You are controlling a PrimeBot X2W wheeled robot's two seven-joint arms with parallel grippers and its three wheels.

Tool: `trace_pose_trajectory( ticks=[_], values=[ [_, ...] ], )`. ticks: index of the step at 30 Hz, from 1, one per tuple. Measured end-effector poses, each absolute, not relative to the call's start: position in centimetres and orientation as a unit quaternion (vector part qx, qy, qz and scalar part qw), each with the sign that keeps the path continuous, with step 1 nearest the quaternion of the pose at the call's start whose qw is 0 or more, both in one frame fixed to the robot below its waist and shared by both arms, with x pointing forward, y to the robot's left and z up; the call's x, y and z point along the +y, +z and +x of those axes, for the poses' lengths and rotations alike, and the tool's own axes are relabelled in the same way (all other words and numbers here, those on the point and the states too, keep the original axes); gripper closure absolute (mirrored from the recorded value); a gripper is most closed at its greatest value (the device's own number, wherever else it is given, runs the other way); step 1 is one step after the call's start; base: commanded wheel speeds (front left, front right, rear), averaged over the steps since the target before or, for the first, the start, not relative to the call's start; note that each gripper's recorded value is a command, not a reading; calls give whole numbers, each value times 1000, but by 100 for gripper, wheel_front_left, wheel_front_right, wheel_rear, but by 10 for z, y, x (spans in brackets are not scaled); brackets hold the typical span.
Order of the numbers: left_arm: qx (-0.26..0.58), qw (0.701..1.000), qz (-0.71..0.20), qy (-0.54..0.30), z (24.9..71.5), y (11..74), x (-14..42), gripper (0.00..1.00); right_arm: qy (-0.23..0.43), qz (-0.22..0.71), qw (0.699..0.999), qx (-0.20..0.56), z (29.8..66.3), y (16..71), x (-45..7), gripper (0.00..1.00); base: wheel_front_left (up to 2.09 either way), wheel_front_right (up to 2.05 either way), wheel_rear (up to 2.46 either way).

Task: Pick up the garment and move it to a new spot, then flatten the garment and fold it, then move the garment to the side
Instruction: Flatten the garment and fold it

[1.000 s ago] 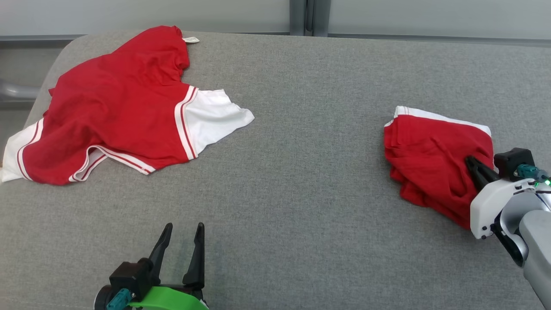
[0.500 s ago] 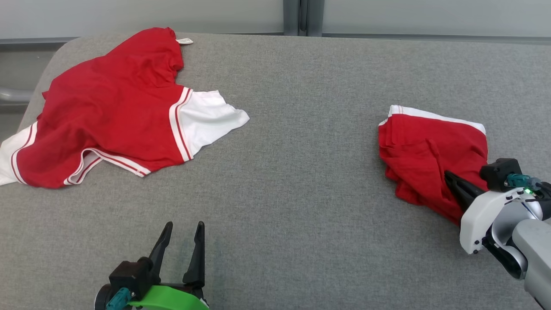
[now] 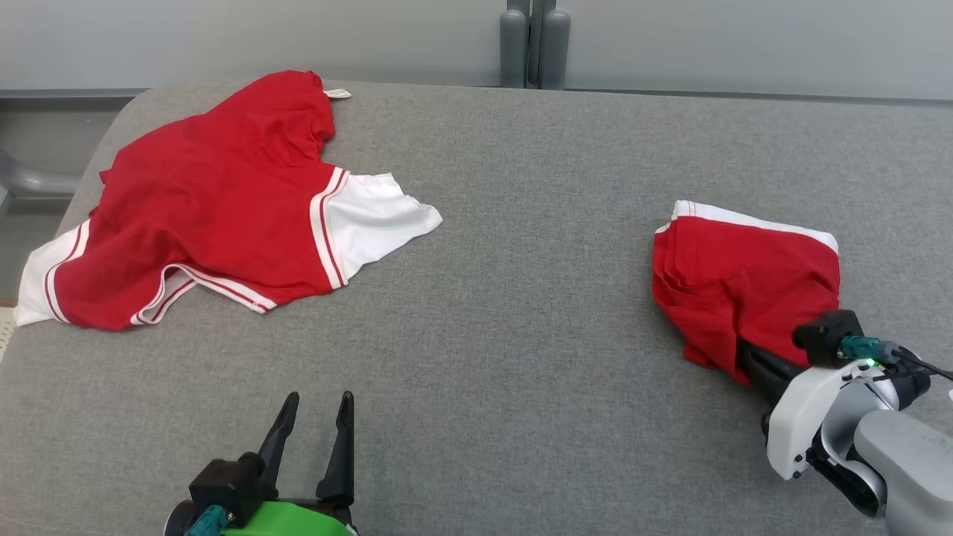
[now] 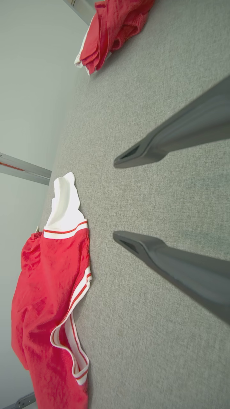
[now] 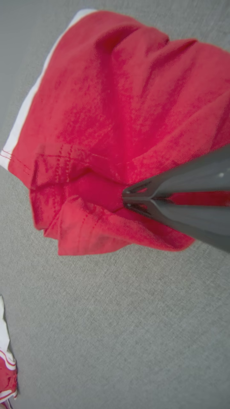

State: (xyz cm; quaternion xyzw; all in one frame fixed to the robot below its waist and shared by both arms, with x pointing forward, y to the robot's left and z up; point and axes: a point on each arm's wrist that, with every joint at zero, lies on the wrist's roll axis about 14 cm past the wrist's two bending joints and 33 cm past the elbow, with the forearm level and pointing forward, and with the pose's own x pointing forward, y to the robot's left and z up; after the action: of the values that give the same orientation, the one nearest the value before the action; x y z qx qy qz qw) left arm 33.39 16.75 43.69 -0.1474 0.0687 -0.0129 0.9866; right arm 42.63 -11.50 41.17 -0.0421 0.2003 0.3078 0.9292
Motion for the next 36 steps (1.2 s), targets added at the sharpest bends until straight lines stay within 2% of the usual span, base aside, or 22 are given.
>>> trace_pose_trajectory(
  ticks=[16,21,24,28,31,32,36],
  values=[
    [54,986,-158,0,306,444,171,0,357,-34,910,210,378,407,-83,100,0,0,0],
    [48,986,-160,10,295,446,173,0,342,-19,926,157,388,440,-87,100,0,0,0],
    [38,986,-159,4,297,452,172,0,305,-3,947,106,403,469,-104,100,0,0,0],
    [30,987,-155,3,298,457,173,0,242,16,968,59,403,490,-140,100,0,0,0],
    [26,988,-153,1,299,459,173,0,190,14,981,30,399,499,-170,53,0,0,0],
    [25,988,-151,-1,299,460,172,0,174,14,984,24,396,499,-178,1,0,0,0],
    [27,988,-149,-6,301,460,170,0,113,15,993,11,382,496,-206,0,0,0,0]
  ],
)
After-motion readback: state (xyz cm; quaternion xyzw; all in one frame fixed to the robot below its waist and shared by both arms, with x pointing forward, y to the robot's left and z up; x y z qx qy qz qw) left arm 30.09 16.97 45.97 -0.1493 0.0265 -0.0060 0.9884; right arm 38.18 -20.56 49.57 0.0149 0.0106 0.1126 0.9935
